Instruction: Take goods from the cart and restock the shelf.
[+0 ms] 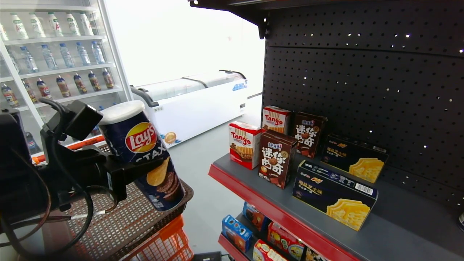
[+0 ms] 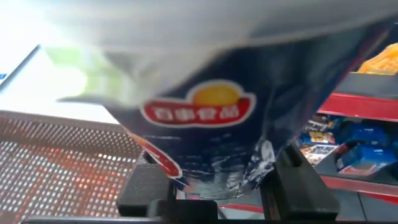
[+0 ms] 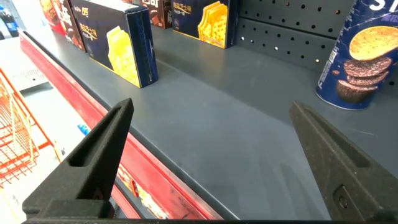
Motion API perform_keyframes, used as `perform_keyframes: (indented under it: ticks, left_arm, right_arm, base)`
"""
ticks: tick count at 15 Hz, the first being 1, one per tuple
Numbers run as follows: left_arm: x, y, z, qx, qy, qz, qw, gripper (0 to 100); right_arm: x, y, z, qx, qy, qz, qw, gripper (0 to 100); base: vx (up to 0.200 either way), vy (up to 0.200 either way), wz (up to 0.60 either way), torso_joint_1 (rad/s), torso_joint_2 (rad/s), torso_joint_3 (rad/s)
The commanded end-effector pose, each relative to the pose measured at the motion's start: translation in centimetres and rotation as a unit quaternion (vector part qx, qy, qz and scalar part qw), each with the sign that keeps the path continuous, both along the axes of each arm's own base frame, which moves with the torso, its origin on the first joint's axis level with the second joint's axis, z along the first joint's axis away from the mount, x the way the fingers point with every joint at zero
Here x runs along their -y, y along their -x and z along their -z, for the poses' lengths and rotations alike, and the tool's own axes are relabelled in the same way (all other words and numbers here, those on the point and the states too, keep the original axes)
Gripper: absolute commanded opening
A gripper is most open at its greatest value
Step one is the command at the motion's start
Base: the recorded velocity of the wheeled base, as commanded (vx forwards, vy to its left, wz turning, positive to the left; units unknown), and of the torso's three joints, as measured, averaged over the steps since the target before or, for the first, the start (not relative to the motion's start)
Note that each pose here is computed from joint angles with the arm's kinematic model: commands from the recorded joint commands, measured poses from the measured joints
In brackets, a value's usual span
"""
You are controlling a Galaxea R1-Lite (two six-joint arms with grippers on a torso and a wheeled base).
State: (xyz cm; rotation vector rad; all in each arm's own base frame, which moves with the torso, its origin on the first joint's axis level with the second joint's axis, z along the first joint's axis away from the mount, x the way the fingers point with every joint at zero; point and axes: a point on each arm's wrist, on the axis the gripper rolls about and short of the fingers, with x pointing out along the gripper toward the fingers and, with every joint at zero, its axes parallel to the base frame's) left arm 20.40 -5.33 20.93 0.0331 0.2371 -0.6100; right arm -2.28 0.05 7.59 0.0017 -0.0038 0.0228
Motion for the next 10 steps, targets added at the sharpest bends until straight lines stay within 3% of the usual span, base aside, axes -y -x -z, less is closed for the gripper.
perform_keyframes:
  ticks: [1,4,10]
  left_arm:
    - [0.1,0.0,-0.3,0.005,0.004,0.010,0.9999,0]
    - [0.5,-0.7,-0.4,0.000,0.016,0.066,0.9977,0]
    - [0.0,-0.8,-0.4,-0.007,0.027,0.099,0.9947,0]
  right_arm:
    - [0.0,0.0,0.0,0.000,0.000,0.000,1.000,100]
    - [0.0,0.0,0.0,0.000,0.000,0.000,1.000,100]
    - [0.0,0.0,0.0,0.000,0.000,-0.001,1.000,100]
  base:
    - [0.000,0.000,0.00,0.000,0.00,0.000]
    - [0.000,0.000,0.00,0.000,0.00,0.000]
    - [0.000,0.000,0.00,0.000,0.00,0.000]
